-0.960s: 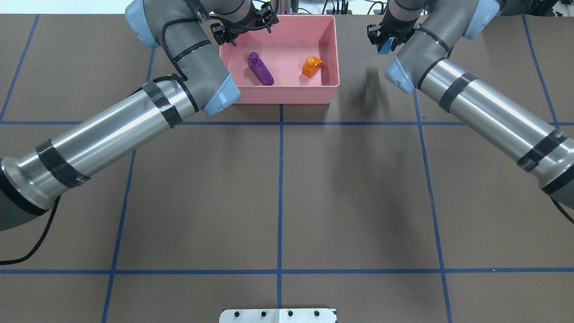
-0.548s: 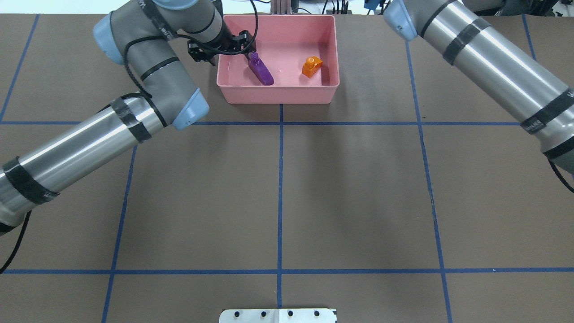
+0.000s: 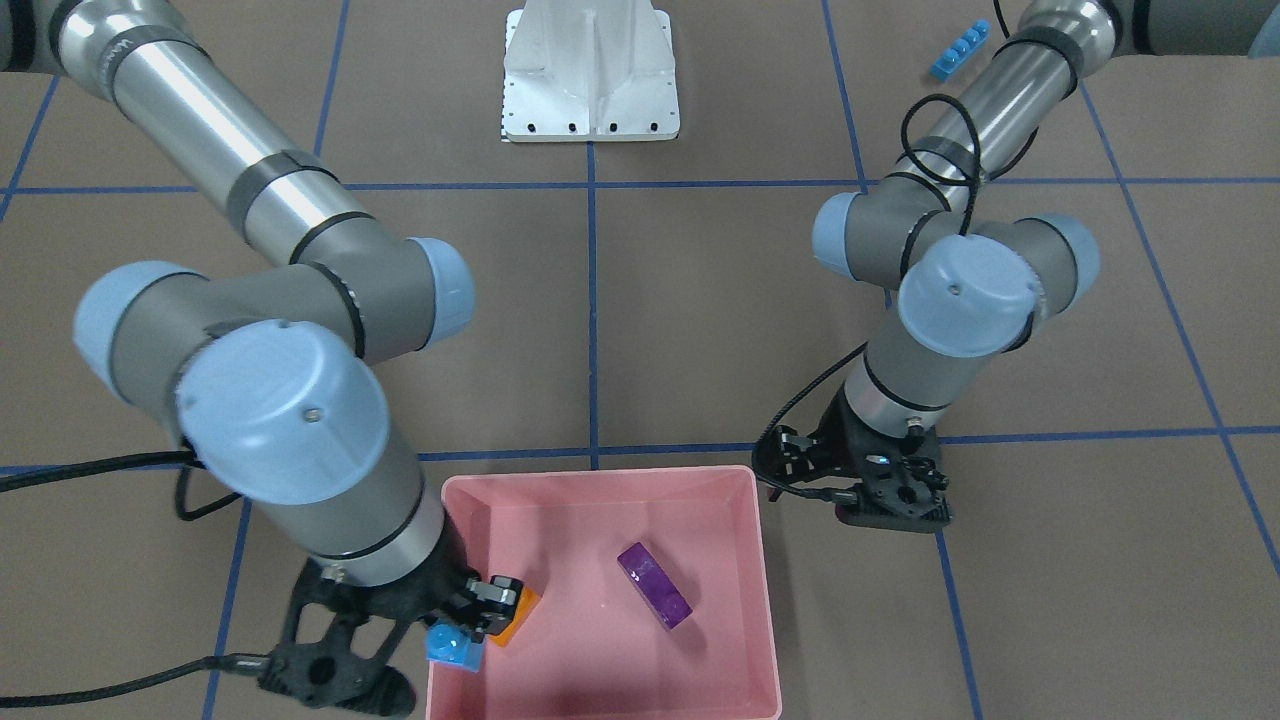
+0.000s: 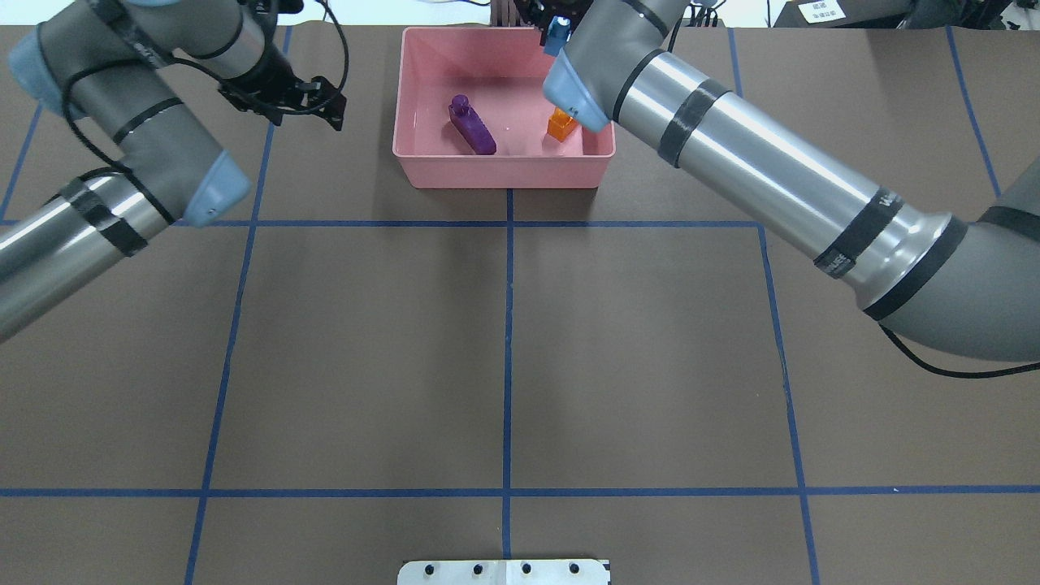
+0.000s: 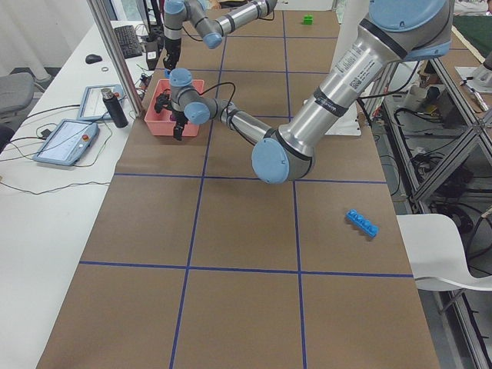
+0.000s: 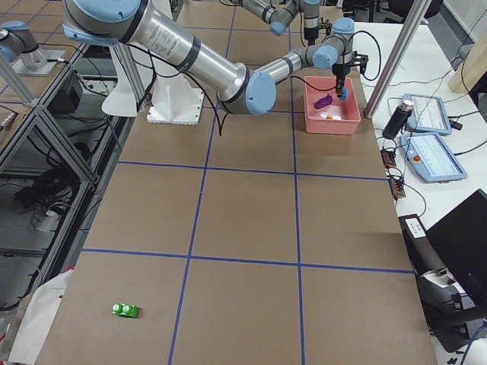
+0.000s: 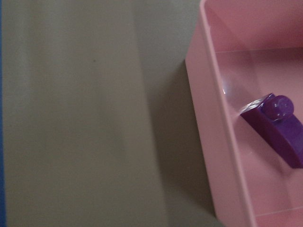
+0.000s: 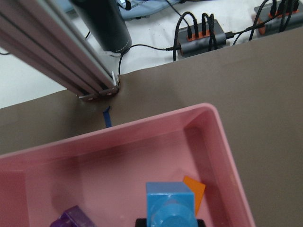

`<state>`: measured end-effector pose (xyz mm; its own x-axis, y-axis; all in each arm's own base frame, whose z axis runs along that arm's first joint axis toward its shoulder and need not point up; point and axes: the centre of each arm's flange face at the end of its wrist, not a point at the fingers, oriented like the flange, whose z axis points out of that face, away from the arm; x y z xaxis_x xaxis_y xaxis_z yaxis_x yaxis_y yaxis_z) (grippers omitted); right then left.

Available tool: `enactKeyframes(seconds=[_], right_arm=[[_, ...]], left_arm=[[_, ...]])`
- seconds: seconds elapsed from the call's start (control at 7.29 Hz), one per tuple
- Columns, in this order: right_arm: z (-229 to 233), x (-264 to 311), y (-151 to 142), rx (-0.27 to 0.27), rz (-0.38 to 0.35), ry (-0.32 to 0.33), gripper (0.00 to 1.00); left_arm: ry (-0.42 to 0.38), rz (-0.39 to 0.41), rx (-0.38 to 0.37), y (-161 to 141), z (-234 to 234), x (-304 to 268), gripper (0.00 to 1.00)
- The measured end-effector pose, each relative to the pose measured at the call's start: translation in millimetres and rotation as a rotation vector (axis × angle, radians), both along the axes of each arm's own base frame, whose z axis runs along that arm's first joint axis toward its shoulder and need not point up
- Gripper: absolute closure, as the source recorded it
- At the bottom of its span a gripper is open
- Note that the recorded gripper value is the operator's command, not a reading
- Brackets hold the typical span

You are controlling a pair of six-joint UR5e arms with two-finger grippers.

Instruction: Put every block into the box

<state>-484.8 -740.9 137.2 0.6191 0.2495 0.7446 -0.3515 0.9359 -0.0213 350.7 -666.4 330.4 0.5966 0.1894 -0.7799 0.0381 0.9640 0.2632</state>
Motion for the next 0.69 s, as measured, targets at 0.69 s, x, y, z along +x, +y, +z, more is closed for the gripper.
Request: enactKeyframes(seconds=[0.69], right_arm=[[-28,-22,64,-0.064,-0.060,0.080,0.00]], left_arm=[[0.001,0.036,-0.006,162,99,-118,0.00]])
